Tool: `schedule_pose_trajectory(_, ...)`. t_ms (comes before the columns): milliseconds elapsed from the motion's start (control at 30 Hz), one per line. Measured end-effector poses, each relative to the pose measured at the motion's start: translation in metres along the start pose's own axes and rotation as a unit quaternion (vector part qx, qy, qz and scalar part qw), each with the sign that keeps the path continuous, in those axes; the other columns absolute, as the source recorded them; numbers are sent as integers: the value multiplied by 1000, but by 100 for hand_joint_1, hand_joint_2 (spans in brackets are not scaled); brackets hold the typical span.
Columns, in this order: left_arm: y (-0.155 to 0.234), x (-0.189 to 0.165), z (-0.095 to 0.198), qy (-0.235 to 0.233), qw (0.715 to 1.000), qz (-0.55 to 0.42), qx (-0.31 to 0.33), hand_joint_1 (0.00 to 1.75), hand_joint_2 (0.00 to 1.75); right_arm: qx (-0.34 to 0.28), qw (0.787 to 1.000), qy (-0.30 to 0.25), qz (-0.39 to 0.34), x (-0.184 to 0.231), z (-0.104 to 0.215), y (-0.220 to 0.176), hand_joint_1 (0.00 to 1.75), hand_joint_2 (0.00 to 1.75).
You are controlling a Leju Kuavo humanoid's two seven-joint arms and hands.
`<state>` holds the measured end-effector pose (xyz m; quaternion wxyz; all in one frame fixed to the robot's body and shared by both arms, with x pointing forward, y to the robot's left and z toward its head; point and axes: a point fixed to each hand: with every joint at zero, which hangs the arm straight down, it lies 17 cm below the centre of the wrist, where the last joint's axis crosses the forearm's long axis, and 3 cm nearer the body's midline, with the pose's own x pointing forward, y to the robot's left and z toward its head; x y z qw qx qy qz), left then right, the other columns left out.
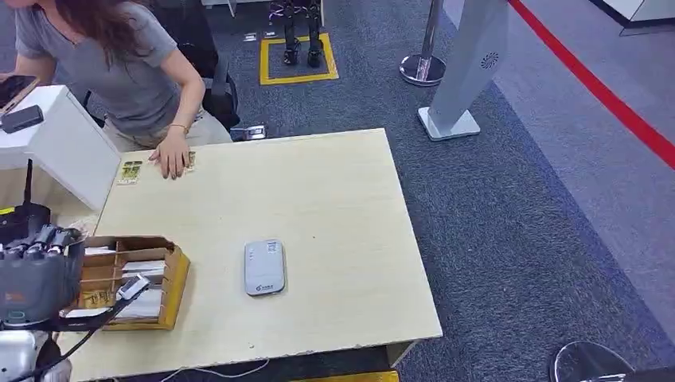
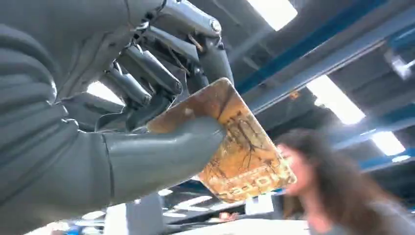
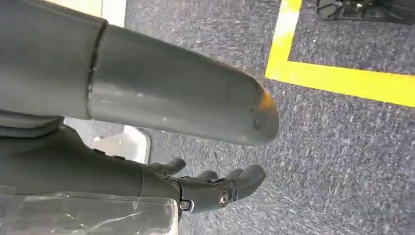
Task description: Pass the card to the sensor for recognition and then transmit it.
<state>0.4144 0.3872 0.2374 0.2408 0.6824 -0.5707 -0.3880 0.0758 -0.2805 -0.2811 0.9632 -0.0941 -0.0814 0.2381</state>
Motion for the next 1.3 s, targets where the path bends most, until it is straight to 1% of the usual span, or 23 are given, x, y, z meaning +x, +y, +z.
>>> schedule_pose_trajectory(33, -15, -33, -20, 14, 999, -28, -8, 175, 175, 0, 1000, -3, 12, 5, 0, -2, 0, 175)
schedule_pose_trajectory(133, -37, -85, -46, 36, 997, -68, -24, 175, 175, 2, 1000, -7, 23, 11, 0, -4, 0, 175)
schedule_pose_trajectory(267, -59, -124, -58, 58, 992, -94, -53, 175, 175, 2, 999, -8, 33, 15, -1, -5, 0, 175)
schedule_pose_trajectory(400, -73, -141, -59, 67, 989, -107, -74, 175, 175, 1, 999, -9, 38, 17, -1, -6, 0, 175)
schedule_pose_trajectory(600, -81, -150, -63, 65, 988, -112, -85, 175, 175, 5, 999, -10, 44, 18, 0, -5, 0, 175)
schedule_pose_trajectory(700, -84, -145, -64, 55, 989, -103, -88, 175, 175, 7, 999, -10, 47, 18, 0, -4, 0, 175)
schedule_pose_trajectory(933, -90, -122, -65, 20, 992, -91, -91, 175, 175, 6, 998, -13, 54, 20, 0, -5, 0, 175)
schedule_pose_trajectory(1167, -78, -99, -76, -3, 994, -80, -68, 173, 175, 5, 998, -15, 57, 22, 0, -6, 0, 175)
schedule_pose_trajectory(1200, -76, -96, -76, -5, 995, -79, -66, 51, 175, 5, 998, -15, 57, 22, 0, -6, 0, 175)
schedule_pose_trajectory(1233, -75, -94, -77, -6, 995, -77, -63, 0, 175, 5, 998, -15, 57, 22, 0, -6, 0, 175)
schedule_pose_trajectory(1300, -73, -91, -78, -7, 995, -75, -60, 0, 175, 5, 998, -15, 57, 22, 0, -6, 0, 175)
